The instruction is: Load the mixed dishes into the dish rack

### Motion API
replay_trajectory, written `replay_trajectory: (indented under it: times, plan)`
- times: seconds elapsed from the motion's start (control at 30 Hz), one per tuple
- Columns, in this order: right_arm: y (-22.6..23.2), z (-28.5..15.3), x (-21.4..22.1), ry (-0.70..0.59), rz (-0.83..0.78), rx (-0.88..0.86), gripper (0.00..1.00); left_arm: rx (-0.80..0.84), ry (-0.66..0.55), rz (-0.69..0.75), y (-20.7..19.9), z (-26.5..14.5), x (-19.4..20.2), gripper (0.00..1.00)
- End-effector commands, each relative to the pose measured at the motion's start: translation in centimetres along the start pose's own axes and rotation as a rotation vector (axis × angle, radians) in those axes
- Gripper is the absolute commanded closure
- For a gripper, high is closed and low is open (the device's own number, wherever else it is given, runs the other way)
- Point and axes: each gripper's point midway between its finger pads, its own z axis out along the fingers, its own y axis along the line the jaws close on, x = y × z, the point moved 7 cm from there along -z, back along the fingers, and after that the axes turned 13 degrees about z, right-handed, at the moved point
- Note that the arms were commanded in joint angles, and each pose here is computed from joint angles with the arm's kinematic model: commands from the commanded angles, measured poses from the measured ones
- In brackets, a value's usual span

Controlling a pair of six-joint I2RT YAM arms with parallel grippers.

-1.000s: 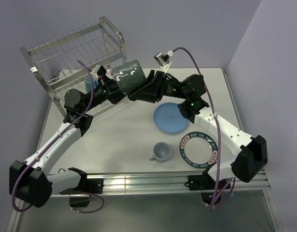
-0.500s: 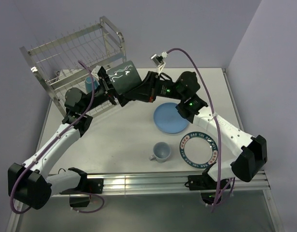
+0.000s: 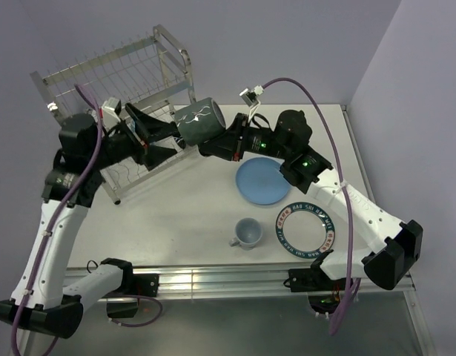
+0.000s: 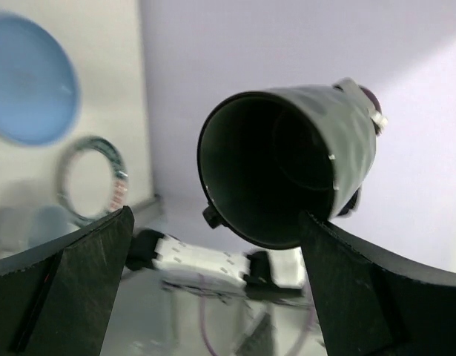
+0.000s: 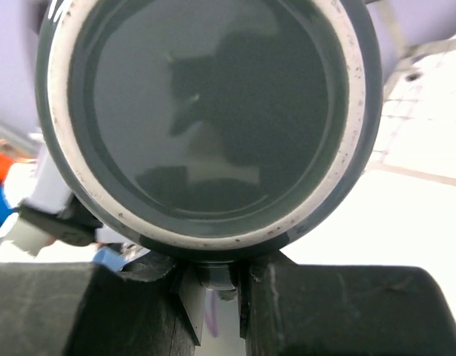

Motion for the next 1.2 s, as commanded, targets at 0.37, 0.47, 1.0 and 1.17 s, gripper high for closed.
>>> replay_trajectory:
  times: [0.37, 0.47, 1.0, 1.17]
  plan:
    - [-5.6, 5.2, 3.9, -0.074, -0.082, 0.125, 1.00, -0.369, -0.375, 0.651, -5.7, -10.7, -0.5, 0.01]
    - [-6.3, 8.4, 4.8, -0.065, -0.040, 0.065, 1.00, -0.281, -0.424, 0.711, -7.5, -11.1, -0.6, 0.01]
    - [-14.7, 23.9, 6.2, -0.020, -0.051, 0.044, 1.00, -0.190, -0.380, 0.734, -7.4, -11.8, 1.3, 0.01]
    - [-18.0, 25.5, 7.4, -0.008, -0.074, 0.094, 1.00, -0.183, -0.371, 0.728, -7.1, -12.2, 2.0, 0.01]
